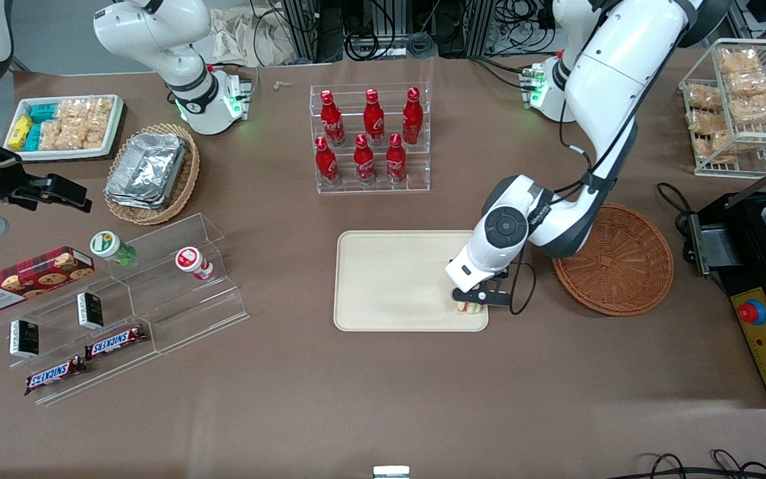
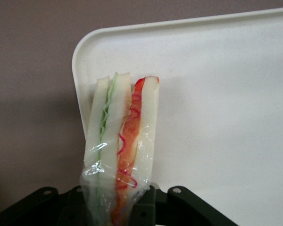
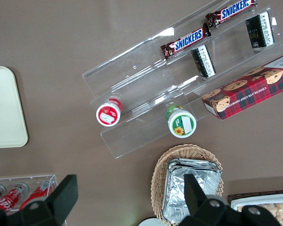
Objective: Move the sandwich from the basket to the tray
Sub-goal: 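Lower the sandwich onto the tray and open the left gripper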
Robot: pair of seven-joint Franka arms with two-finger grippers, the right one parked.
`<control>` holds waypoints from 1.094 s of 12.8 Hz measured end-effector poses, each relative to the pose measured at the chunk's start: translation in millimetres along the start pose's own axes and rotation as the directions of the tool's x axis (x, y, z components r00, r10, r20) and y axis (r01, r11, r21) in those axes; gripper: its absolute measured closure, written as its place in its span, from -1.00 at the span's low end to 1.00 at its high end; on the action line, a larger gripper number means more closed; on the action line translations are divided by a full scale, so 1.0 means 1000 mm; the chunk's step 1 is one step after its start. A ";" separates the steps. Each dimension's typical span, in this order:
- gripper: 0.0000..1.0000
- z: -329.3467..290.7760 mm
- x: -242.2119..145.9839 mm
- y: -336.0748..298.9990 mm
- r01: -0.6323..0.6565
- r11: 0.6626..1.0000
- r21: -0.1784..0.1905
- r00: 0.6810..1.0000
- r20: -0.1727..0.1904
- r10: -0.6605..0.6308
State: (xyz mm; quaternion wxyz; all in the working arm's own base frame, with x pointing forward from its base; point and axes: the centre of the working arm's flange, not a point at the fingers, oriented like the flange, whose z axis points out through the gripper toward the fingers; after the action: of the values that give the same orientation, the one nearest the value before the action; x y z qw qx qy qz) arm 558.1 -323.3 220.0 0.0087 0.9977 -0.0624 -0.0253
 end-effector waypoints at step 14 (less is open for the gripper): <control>-1.00 -0.038 0.011 0.011 0.045 0.999 0.017 0.999 -0.008 -0.045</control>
State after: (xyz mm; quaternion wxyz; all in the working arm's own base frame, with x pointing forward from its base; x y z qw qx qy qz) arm 569.3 -334.7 257.8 -0.0001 0.9990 -0.0399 -0.0214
